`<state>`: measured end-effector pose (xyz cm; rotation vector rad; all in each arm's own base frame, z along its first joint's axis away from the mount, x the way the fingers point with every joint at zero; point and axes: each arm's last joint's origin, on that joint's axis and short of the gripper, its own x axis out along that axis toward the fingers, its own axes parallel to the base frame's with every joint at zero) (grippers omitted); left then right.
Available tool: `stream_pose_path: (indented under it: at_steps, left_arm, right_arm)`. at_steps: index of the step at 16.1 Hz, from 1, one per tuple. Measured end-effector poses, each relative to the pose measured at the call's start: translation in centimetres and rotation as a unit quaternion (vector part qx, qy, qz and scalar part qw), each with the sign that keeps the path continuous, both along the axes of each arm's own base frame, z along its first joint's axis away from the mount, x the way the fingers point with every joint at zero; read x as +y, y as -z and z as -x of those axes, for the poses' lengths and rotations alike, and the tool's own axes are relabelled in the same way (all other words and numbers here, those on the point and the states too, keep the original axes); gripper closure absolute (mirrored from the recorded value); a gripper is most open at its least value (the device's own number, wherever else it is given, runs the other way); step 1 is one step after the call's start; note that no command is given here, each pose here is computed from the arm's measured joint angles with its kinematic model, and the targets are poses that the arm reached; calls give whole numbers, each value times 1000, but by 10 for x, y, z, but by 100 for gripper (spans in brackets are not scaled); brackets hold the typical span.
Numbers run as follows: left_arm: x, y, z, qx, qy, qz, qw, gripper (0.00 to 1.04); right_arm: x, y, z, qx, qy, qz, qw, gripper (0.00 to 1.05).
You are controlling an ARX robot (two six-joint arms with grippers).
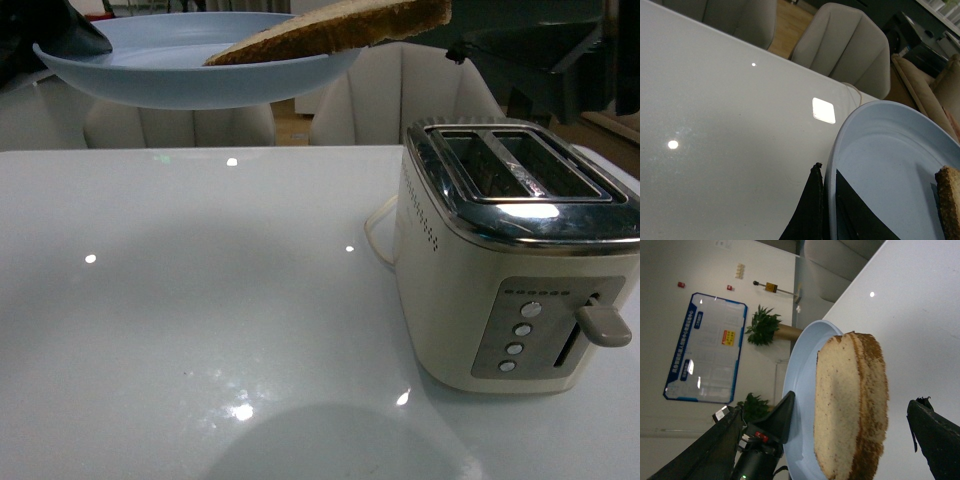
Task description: Left arm holds plate, right arm toasts bread
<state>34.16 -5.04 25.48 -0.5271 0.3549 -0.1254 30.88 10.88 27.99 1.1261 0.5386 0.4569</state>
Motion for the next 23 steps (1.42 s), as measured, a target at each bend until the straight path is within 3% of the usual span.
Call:
stream_pose_path:
  at_steps: [6, 7, 14, 15, 19, 23]
  left_arm:
    - [0, 0, 0, 0, 0, 0, 1000, 102]
    - [0, 0, 0, 0, 0, 0, 1000, 102]
    - [0, 0, 0, 0, 0, 0, 1000, 102]
    - [0, 0, 0, 0, 0, 0, 1000, 102]
    - [0, 0, 0, 0, 0, 0, 1000, 102]
    - [0, 0, 0, 0, 0, 0, 1000, 102]
  right_arm:
    - [4, 1, -8, 12, 3, -15, 1000, 6]
    - [5, 2, -10, 18, 4, -18, 1000, 11]
    - [13, -3, -14, 26, -4, -26, 999, 94]
    - [14, -5, -14, 23, -5, -27, 999, 101]
    - [13, -6, -14, 24, 3, -14, 1000, 102]
    - [-3, -30, 4, -22, 66, 72, 995, 102]
